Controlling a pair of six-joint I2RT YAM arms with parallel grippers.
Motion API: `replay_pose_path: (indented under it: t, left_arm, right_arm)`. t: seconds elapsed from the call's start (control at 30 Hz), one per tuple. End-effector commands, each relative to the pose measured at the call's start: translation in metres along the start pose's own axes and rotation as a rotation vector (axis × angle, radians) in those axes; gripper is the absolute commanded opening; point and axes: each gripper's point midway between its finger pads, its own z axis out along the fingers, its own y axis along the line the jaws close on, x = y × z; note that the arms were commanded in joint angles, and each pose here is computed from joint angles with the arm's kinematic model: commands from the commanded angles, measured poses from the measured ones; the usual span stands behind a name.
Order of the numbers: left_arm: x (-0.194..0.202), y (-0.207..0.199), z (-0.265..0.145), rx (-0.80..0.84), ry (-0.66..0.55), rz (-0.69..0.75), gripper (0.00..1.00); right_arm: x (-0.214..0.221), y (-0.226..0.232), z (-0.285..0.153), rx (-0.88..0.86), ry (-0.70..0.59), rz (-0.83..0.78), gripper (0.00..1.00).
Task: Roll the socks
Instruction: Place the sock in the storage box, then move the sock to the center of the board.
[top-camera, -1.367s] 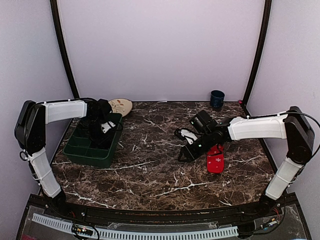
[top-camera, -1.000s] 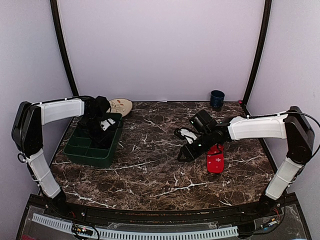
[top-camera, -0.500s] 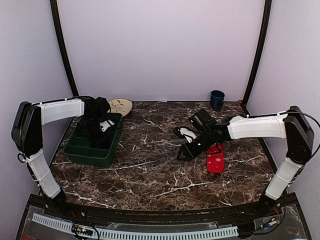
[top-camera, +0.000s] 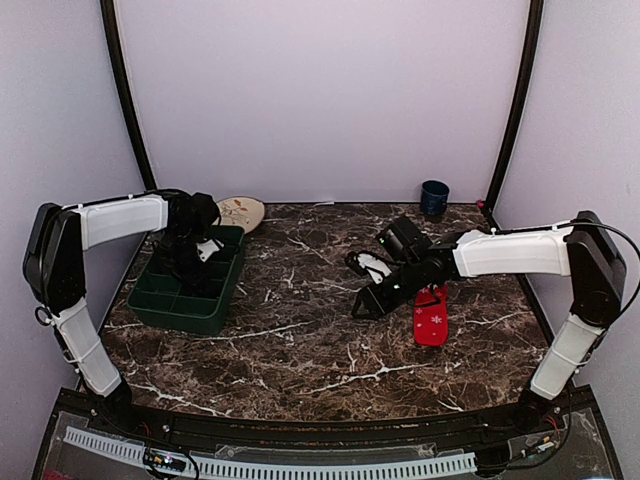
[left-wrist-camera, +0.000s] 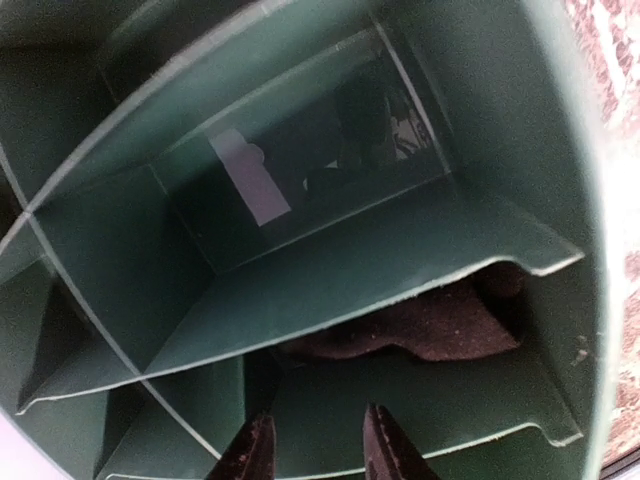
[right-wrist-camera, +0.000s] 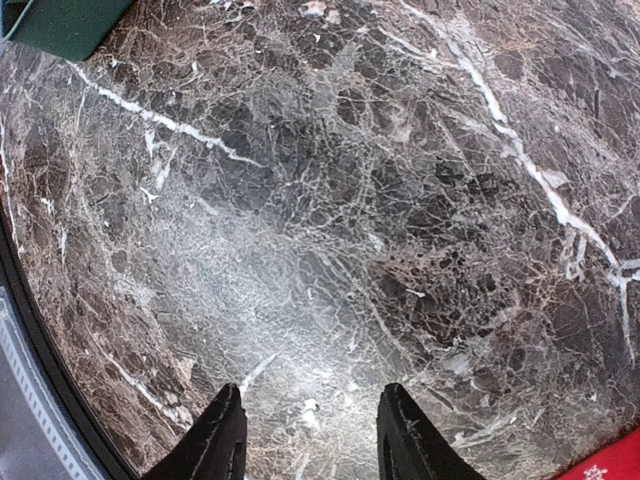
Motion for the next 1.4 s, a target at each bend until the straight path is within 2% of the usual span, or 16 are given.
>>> replay_pose_path:
  t: [0.0, 0.1, 0.23, 0.37, 0.47, 0.63, 0.8, 1.1, 1.37]
  left_arm:
    - [-0.007, 0.010, -0.036, -0.022, -0.064, -0.056, 0.34]
    - [-0.019, 0.017, -0.067, -0.035, -0.148, -0.098, 0.34]
    - [-0.045, 0.013, -0.120, -0.014, -0.349, -0.109, 0.35]
    - [-0.072, -0.033, -0.161, 0.016, -0.542, 0.018, 0.38]
    - [-0.086, -0.080, -0.169, 0.066, -0.626, 0.108, 0.39]
    - [-0.090, -0.139, -0.153, 0.150, -0.635, 0.197, 0.38]
    - [-0.089, -0.182, -0.146, 0.227, -0.667, 0.250, 0.37]
    - [-0.080, -0.241, -0.123, 0.290, -0.651, 0.369, 0.37]
    - [-0.069, -0.258, -0.110, 0.301, -0.640, 0.411, 0.35]
  right_arm:
    - [-0.012, 0.003, -0.001, -0.003, -0.029, -0.018, 0.44]
    - [-0.018, -0.001, -0.007, 0.031, -0.052, -0.023, 0.44]
    - [-0.026, -0.014, -0.021, 0.128, -0.093, -0.029, 0.44]
    - [-0.025, -0.037, -0.035, 0.273, -0.131, -0.018, 0.45]
    - [-0.021, -0.053, -0.056, 0.391, -0.170, 0.016, 0.48]
    - [0.001, -0.078, -0.077, 0.540, -0.181, 0.127, 0.52]
    - [0.041, -0.096, -0.079, 0.638, -0.109, 0.273, 0.51]
    - [0.095, -0.110, -0.075, 0.713, -0.019, 0.459, 0.38]
    - [0.116, -0.105, -0.048, 0.650, 0.055, 0.530, 0.30]
